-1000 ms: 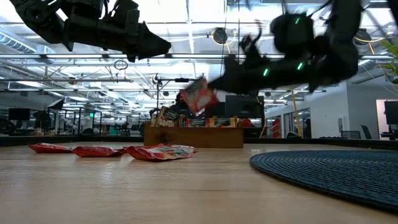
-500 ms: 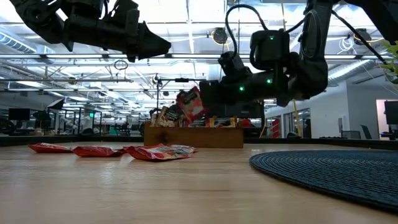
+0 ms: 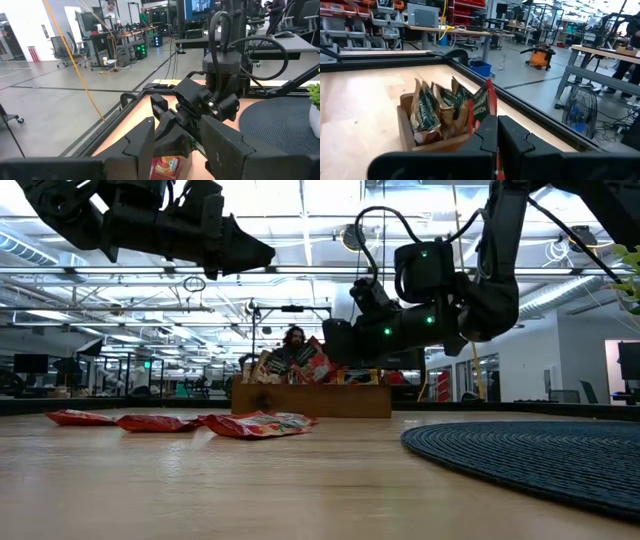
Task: Pick & Place Tea
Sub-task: Put the red tea bag into the middle section wooden organizer
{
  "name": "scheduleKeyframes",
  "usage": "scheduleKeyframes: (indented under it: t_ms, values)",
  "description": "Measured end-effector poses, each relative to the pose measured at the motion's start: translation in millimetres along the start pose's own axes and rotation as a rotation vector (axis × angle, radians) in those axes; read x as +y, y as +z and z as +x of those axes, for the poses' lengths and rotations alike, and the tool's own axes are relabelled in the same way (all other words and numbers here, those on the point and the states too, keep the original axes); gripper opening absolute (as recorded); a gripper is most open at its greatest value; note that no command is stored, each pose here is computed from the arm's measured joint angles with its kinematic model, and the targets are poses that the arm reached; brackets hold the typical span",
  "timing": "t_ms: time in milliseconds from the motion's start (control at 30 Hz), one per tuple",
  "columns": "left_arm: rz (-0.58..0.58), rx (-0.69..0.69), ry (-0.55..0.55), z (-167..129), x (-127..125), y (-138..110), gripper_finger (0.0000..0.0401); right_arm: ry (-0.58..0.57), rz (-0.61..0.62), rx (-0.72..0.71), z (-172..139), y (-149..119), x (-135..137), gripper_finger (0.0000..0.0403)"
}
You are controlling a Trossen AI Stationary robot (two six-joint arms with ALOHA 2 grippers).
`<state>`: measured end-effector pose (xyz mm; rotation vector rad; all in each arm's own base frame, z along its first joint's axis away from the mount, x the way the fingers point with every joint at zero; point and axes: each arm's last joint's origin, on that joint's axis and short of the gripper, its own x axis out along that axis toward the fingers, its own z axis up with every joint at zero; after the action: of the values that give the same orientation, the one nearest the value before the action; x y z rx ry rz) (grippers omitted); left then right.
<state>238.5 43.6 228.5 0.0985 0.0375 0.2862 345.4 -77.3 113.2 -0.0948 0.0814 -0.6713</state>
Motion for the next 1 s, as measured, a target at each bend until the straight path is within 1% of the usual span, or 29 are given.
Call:
scheduleKeyframes:
  t_ms: [233,300,400,633,767,1000]
  values:
    - [0.0,-0.001,0.0,0,0,0,0.016,-0.006,0.015,0.018,2,-2,-4,0.0]
    - [0.0,-0.001,0.0,0,0,0,0.0164,0.029,0.023,0.022,3,-3,-5,0.0]
    - [0.0,0.0,0.0,0,0,0,0.017,0.047,0.042,0.023,5,-3,-8,0.0]
    - [0.0,0.0,0.0,0,0,0,0.0179,0.039,0.039,0.03,6,-4,-11,0.0004]
    - [0.0,0.0,0.0,0,0,0,0.0176,0.042,0.028,0.038,6,-5,-10,0.0034]
    - [0.0,0.0,0.0,0,0,0,0.0164,0.043,-0.001,0.039,6,-5,-10,0.0121]
